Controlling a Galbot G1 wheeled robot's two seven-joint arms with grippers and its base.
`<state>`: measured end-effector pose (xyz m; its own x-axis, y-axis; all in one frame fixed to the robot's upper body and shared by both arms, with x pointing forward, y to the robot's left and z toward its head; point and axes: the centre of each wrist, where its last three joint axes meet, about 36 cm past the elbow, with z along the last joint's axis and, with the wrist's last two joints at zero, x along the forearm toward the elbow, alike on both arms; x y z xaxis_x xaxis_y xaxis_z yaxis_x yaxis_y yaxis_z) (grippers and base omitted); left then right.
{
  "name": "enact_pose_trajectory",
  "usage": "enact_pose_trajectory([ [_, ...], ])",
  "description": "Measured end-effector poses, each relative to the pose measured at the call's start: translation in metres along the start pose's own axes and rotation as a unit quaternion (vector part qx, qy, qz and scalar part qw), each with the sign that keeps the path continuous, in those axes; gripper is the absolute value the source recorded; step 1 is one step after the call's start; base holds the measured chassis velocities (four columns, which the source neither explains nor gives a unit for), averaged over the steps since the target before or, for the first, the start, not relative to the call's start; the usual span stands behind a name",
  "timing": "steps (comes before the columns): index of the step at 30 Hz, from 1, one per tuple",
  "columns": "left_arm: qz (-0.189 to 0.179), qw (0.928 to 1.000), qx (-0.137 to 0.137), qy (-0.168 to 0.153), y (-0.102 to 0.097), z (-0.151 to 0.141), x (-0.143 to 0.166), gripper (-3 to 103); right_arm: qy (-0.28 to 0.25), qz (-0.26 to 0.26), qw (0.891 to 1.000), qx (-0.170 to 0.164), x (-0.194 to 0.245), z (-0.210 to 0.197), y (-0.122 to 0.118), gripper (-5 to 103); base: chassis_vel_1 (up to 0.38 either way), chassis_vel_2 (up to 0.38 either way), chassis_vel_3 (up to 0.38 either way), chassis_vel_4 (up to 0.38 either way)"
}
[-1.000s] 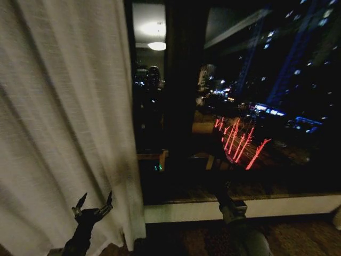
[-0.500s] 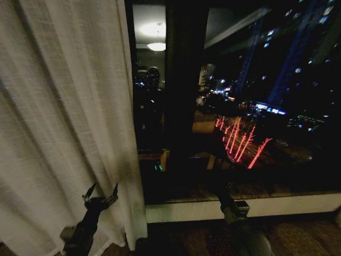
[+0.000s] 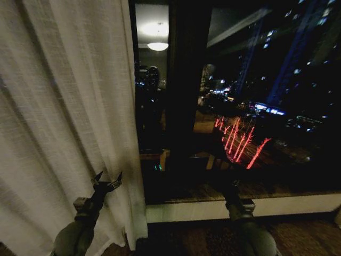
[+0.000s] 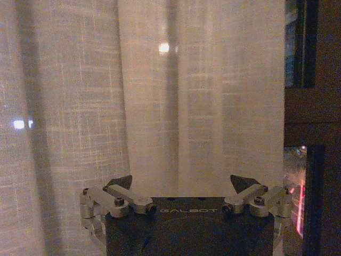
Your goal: Open the curtains by pulling them apart, changing their state from closed to fully open.
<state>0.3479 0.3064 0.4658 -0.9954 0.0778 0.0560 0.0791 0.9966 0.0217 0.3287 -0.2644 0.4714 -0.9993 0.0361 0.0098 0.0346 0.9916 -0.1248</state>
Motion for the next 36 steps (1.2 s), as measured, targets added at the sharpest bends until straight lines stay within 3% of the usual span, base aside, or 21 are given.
enact_pose_trajectory([
  [10,0.021,0.9997,-0.007,0.012,0.0,-0.003,-0.041,100,0.007,-0.004,1.0,-0.001,-0.016,0.01,0.003,100,0.0,0.0,0.0,0.0],
  [21,0.057,0.9982,-0.012,0.014,-0.02,-0.004,-0.079,103,0.007,0.002,1.0,-0.001,-0.02,0.012,0.0,100,0.0,0.0,0.0,0.0],
  [25,0.063,0.9979,-0.009,0.009,-0.03,-0.006,-0.091,85,0.006,0.01,1.0,-0.002,-0.02,0.013,-0.002,100,0.0,0.0,0.0,0.0],
  [27,0.063,0.9979,-0.009,0.009,-0.031,-0.006,-0.093,85,0.005,0.011,1.0,-0.002,-0.02,0.013,-0.002,100,0.0,0.0,0.0,0.0],
  [31,0.067,0.9976,-0.006,0.011,-0.036,-0.004,-0.098,63,0.005,0.012,1.0,-0.002,-0.021,0.013,-0.002,100,0.0,0.0,0.0,0.0],
  [32,0.067,0.9976,-0.006,0.011,-0.036,-0.004,-0.098,63,0.005,0.012,1.0,-0.002,-0.021,0.013,-0.002,100,0.0,0.0,0.0,0.0],
  [36,0.065,0.9978,-0.004,0.012,-0.038,-0.003,-0.098,46,0.007,0.006,1.0,-0.014,-0.023,0.012,0.0,100,0.0,0.0,0.0,0.0],
])
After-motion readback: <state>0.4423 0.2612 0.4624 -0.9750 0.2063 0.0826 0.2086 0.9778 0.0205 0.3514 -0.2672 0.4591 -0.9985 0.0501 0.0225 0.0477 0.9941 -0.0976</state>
